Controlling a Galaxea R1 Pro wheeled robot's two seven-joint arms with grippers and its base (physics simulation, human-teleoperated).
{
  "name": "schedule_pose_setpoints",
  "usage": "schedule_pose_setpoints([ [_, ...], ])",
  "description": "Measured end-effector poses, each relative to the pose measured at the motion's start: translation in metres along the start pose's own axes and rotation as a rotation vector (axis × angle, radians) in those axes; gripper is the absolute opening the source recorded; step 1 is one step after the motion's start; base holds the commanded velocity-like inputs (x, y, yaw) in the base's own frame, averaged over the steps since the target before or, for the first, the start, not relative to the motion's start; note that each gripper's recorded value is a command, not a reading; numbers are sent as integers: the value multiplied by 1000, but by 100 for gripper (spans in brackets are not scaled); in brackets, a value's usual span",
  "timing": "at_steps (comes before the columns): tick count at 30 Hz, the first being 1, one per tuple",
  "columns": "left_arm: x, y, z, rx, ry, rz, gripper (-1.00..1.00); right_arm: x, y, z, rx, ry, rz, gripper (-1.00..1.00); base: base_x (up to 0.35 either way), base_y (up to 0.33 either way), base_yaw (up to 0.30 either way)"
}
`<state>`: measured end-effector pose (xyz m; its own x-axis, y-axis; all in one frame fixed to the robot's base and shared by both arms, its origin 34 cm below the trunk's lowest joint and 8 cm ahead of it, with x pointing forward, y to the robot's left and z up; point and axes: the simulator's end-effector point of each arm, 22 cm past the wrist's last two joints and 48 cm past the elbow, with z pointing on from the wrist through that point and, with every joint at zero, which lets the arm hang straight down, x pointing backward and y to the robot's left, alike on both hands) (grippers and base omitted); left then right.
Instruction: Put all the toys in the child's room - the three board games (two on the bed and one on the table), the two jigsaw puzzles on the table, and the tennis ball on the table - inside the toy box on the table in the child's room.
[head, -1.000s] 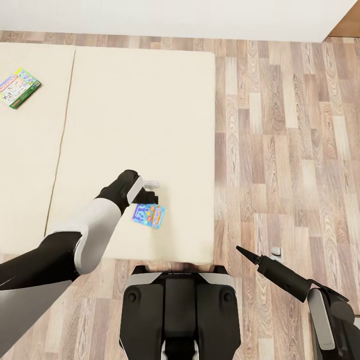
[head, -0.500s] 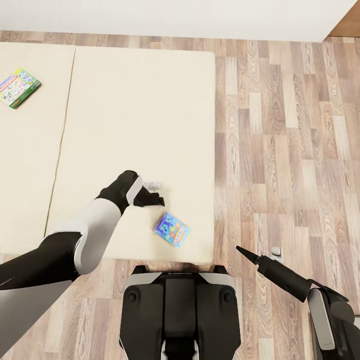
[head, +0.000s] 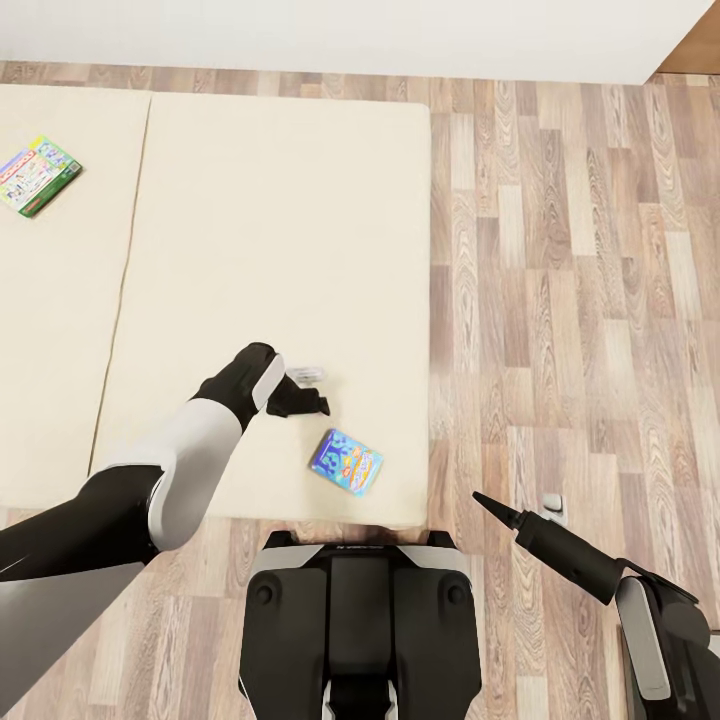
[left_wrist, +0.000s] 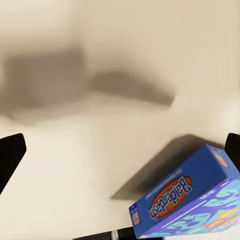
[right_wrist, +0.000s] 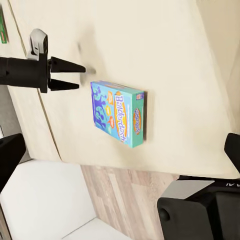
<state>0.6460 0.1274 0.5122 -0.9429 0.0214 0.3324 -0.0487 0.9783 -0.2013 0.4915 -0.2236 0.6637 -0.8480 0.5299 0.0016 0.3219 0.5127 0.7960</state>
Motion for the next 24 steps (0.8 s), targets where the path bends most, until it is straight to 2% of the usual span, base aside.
schedule_pose_setpoints([
  [5, 1, -6, 0, 27, 5, 0, 100, 0, 0, 0, 0, 0, 0, 100, 0, 0, 0],
  [12, 4, -22, 0, 102, 16, 0, 100, 0, 0, 0, 0, 0, 0, 100, 0, 0, 0],
  [24, 20, -26, 8, 123, 55, -3, 100, 0, 0, 0, -1, 0, 0, 100, 0, 0, 0],
])
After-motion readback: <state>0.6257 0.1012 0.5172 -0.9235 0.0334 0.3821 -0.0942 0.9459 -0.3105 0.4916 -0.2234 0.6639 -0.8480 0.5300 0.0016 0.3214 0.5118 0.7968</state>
